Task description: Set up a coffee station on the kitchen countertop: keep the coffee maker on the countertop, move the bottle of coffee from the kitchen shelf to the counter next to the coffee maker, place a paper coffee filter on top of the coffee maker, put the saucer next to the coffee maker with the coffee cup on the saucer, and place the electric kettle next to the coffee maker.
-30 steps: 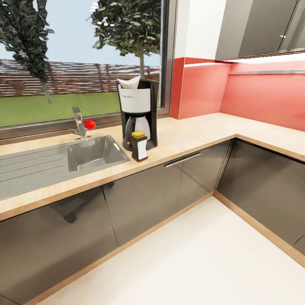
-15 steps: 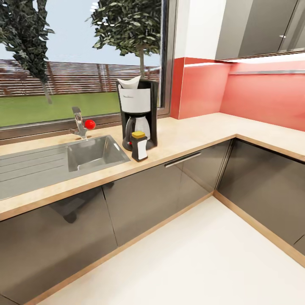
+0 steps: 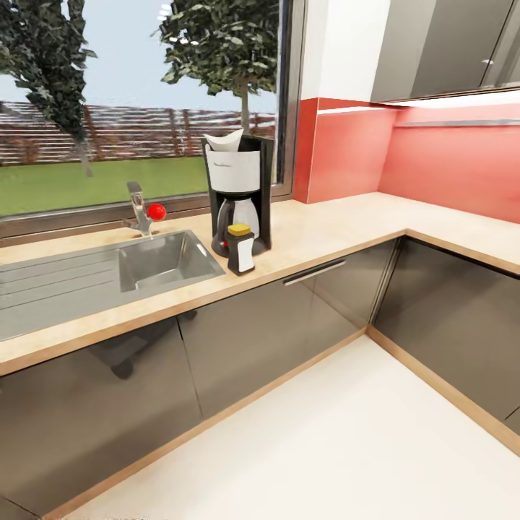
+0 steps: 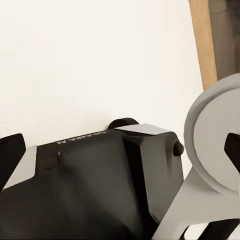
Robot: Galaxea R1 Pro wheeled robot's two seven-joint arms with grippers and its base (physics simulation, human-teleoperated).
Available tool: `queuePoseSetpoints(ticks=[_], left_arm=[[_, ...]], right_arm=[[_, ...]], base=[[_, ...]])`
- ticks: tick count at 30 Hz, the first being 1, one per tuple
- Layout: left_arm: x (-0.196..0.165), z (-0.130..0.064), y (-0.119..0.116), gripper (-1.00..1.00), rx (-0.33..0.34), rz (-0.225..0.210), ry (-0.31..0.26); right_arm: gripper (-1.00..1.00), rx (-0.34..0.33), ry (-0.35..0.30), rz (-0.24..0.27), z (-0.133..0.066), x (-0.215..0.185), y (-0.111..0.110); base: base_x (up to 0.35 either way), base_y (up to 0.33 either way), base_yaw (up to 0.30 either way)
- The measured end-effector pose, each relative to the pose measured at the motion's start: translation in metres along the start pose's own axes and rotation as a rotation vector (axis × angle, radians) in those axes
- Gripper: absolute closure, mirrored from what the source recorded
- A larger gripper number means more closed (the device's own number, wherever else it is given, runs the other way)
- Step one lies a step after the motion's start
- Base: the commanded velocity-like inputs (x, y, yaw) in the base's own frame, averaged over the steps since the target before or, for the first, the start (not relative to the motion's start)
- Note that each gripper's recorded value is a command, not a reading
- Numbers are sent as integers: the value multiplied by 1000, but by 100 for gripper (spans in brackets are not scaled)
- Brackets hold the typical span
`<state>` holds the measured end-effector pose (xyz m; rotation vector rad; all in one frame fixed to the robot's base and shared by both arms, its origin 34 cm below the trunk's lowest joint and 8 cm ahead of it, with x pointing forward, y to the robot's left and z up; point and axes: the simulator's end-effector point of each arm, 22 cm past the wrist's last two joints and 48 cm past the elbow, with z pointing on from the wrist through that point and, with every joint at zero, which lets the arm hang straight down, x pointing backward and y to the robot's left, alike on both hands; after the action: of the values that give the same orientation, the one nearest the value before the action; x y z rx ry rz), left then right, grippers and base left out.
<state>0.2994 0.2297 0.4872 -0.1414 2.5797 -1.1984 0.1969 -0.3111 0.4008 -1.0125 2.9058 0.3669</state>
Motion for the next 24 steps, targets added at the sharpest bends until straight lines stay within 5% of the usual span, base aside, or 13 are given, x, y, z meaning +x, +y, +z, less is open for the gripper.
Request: queuePoseSetpoints(ticks=[24], left_arm=[[1, -1, 1, -100, -4, -9, -5]], right_arm=[[-100, -2, -1, 0, 1, -1, 1]], base=[[0, 0, 262]])
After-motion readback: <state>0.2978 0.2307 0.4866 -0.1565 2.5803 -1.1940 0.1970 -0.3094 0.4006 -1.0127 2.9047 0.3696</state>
